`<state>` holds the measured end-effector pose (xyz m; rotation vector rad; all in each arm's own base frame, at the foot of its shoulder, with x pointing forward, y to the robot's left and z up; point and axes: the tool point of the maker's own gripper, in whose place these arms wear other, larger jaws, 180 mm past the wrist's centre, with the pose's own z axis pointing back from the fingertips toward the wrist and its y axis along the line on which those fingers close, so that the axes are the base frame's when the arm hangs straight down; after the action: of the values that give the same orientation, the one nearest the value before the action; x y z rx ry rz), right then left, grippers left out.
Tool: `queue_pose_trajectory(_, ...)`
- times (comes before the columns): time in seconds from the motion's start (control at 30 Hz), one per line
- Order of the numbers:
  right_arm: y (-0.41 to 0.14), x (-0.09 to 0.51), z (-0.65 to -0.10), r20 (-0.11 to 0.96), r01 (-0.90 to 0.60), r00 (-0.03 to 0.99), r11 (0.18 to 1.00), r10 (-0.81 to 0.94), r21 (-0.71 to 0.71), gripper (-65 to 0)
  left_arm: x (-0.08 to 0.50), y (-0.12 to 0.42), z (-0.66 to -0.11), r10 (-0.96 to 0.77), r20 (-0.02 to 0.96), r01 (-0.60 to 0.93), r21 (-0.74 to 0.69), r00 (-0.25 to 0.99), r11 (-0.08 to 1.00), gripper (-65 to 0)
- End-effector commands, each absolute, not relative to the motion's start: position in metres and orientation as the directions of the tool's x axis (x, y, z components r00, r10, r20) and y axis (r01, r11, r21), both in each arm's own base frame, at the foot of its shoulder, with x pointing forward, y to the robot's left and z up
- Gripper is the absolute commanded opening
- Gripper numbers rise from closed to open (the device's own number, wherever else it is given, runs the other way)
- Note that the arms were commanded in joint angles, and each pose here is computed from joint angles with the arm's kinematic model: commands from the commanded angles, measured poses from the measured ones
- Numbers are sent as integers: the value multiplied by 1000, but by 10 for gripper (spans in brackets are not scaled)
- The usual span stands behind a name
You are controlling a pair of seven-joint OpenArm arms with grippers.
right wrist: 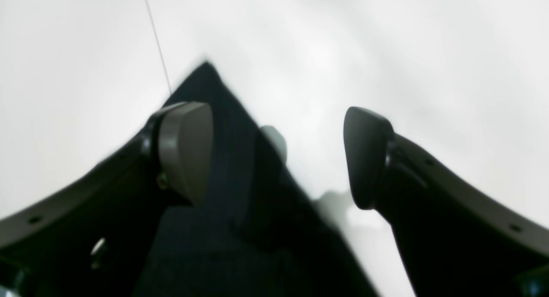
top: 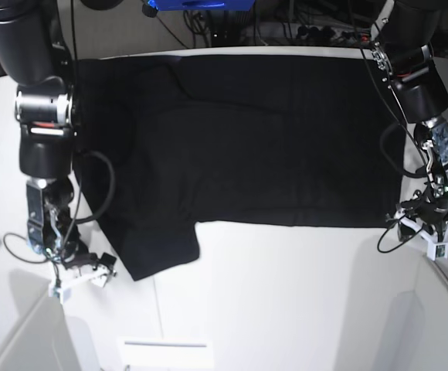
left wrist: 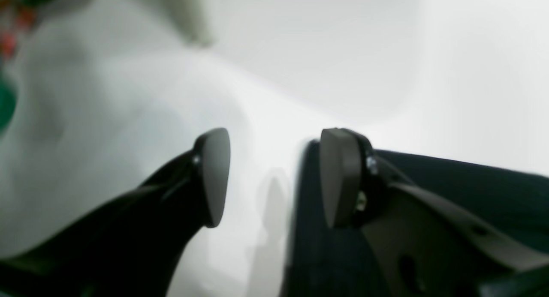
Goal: Fold the T-shirt properly
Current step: 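Grasp the hem corners of the shirt with both grippers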
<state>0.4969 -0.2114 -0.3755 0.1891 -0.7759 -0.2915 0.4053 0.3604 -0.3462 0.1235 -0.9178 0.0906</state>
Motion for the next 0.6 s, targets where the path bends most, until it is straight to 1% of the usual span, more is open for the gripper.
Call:
queue_pose_trajectory(0.0,-211,514,-356,696,146,652,950,-302,275,-201,417,368,-326,4,832,-137,87,555,987,-321)
queue_pose_trajectory(0.13,-203,516,-372,666,97,694,952,-274,291,-203,422,363,-326,-14,846,-118,90,533,989,-321)
queue_pose_trajectory(0.3,-200,513,-382,659,91,699,948,-278,305,-203,426,363,-337,23,830,-127,58,557,990,-321)
queue_pose_trajectory(0.57,-197,492,-409,619,100,735,947,-276,304,-203,426,361,-338,25,831,-125,54,555,991,-321)
